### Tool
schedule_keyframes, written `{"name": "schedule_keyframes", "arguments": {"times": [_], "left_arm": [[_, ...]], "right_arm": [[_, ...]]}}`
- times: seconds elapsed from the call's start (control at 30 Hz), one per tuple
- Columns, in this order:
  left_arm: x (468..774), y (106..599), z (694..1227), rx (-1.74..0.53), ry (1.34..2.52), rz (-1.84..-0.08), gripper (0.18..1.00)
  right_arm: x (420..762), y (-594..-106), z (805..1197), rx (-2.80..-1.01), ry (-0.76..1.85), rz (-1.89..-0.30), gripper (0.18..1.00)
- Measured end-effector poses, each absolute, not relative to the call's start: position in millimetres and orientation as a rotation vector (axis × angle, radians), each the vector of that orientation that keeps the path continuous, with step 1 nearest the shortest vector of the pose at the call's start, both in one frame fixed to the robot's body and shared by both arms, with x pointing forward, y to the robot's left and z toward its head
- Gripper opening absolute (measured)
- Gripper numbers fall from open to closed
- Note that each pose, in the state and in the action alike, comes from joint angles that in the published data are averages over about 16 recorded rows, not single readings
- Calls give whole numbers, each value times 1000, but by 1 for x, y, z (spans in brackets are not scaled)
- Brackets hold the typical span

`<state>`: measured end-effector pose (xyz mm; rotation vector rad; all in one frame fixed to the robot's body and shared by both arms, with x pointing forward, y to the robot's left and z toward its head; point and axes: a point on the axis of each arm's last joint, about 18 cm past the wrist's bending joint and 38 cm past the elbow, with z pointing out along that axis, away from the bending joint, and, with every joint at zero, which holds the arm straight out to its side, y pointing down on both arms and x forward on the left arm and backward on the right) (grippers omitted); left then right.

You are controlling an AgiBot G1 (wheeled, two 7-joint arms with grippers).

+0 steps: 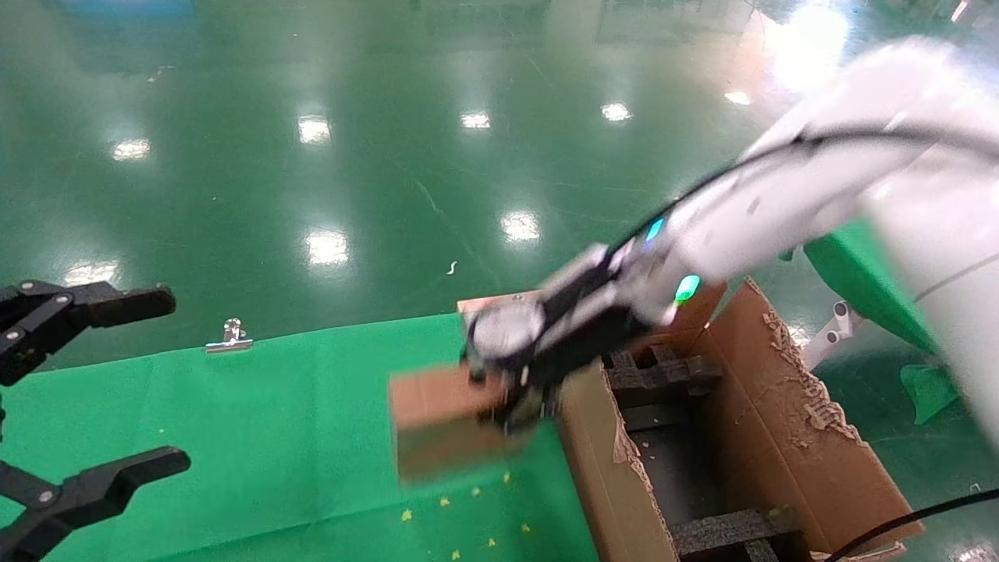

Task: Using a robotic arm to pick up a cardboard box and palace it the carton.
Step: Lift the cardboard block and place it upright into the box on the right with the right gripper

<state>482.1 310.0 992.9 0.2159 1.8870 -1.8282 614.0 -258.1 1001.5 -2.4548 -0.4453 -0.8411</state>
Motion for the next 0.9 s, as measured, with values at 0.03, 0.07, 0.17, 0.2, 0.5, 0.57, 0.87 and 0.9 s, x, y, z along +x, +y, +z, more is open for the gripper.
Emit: {"name": "schedule_keyframes", "arguments": {"times": [0.03,0.07,0.17,0.2,0.5,0.57,0.87,0.9], "left_arm": [[482,310,993,216,1887,-1828,965],[482,310,993,216,1887,-1828,973],[482,310,993,216,1887,-1828,986],[482,310,993,216,1887,-1828,989],[482,310,993,216,1887,-1828,1001],[482,310,993,216,1887,-1828,1001],[482,310,993,216,1887,-1828,1001],[482,310,993,216,1887,-1828,1001]], "right_arm": [[613,-261,1011,-2445,-443,-865,361],[612,-264,1021,-2435,-441,-889,361],[607,-274,1049,-2409,-435,-958,358],[606,-277,1057,-2401,-433,-979,357],[591,-305,1105,-2363,-389,-1110,352],[587,-313,1109,-2364,-368,-1129,351],[565,-370,1115,-2397,-189,-1200,349],[561,-379,1114,-2404,-160,-1207,349]]}}
